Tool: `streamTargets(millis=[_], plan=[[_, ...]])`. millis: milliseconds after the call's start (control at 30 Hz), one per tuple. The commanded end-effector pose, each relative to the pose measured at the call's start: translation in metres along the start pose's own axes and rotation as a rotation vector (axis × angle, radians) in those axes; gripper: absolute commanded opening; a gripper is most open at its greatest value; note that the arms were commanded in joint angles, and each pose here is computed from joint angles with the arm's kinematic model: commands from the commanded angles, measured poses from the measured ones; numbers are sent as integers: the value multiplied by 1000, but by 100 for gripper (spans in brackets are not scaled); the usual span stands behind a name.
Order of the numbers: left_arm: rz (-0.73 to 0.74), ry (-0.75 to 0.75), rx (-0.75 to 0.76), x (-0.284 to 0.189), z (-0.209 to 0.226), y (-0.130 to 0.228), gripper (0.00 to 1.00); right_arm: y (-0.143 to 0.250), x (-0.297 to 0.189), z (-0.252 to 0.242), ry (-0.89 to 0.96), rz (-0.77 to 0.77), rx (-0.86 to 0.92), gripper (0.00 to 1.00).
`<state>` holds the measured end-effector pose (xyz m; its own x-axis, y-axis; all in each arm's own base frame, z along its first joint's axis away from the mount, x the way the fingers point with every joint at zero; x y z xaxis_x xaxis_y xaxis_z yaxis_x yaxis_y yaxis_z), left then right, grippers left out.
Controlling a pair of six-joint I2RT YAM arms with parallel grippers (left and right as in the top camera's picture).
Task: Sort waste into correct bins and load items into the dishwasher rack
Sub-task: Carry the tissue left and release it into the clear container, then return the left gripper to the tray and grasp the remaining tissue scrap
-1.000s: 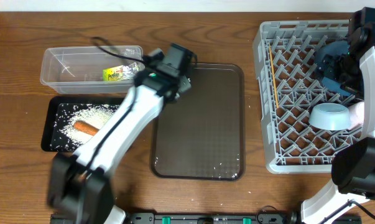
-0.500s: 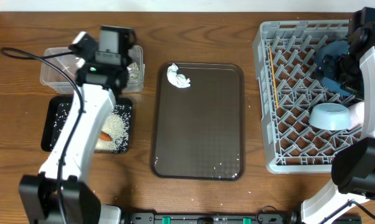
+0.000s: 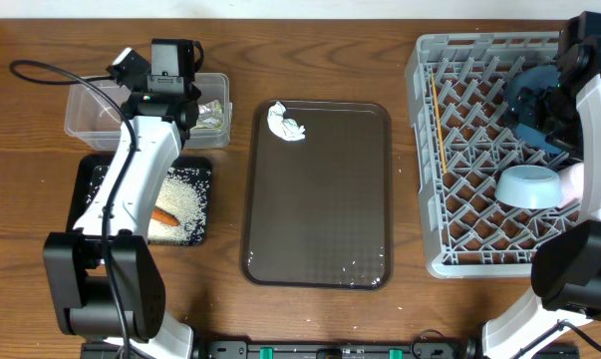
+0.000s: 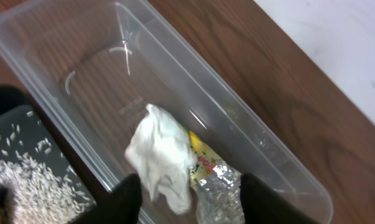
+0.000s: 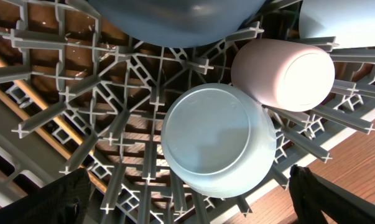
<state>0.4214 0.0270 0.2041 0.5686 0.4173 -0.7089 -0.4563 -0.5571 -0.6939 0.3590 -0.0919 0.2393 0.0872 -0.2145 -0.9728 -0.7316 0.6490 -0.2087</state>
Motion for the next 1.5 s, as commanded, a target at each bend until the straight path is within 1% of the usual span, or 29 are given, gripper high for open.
streamTargets(millis=[0, 67, 200, 267, 367, 500, 633, 733, 900, 1133, 1267, 1467], plan=[[26, 25, 77, -2, -2, 1, 61, 0, -8, -5, -2, -25, 2, 99], [105, 107, 111, -8, -7, 10, 63, 0, -8, -5, -2, -25, 2, 99], [258, 288, 114, -33, -20, 25, 62, 0, -8, -5, -2, -25, 2, 99], [313, 373, 125, -46, -31, 34, 62, 0, -8, -5, -2, -25, 2, 99], [359, 436, 174, -62, -47, 51, 62, 0, -8, -5, -2, -25, 2, 99], [356, 461, 310, -81, -70, 82, 61, 0, -8, -5, -2, -25, 2, 99], [308, 438, 393, -93, -88, 106, 62, 0, -8, -5, -2, -25, 2, 99], [286, 384, 348, -87, -96, 119, 62, 0, -8, -5, -2, -25, 2, 99], [334, 335, 215, -58, -109, 143, 62, 0, -8, -5, -2, -25, 2, 99], [365, 385, 206, -26, -135, 166, 62, 0, -8, -5, -2, -25, 2, 99], [356, 396, 200, -9, -144, 176, 62, 0, -8, -5, -2, -25, 2, 99], [370, 356, 196, 9, -142, 191, 62, 0, -8, -5, -2, -25, 2, 99]])
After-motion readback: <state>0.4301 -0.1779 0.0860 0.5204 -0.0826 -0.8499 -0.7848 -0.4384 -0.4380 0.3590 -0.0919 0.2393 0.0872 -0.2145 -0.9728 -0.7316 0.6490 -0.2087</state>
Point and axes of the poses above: each gripper's point midway between its finger pads, its own x axis out along the fingers, its own z axis along the line the jaws close on, y = z × x, the point moved 6 cm from there along -x, back along the fingers, and after that the axes turned 7 degrees about x, right-handed, at the moved point
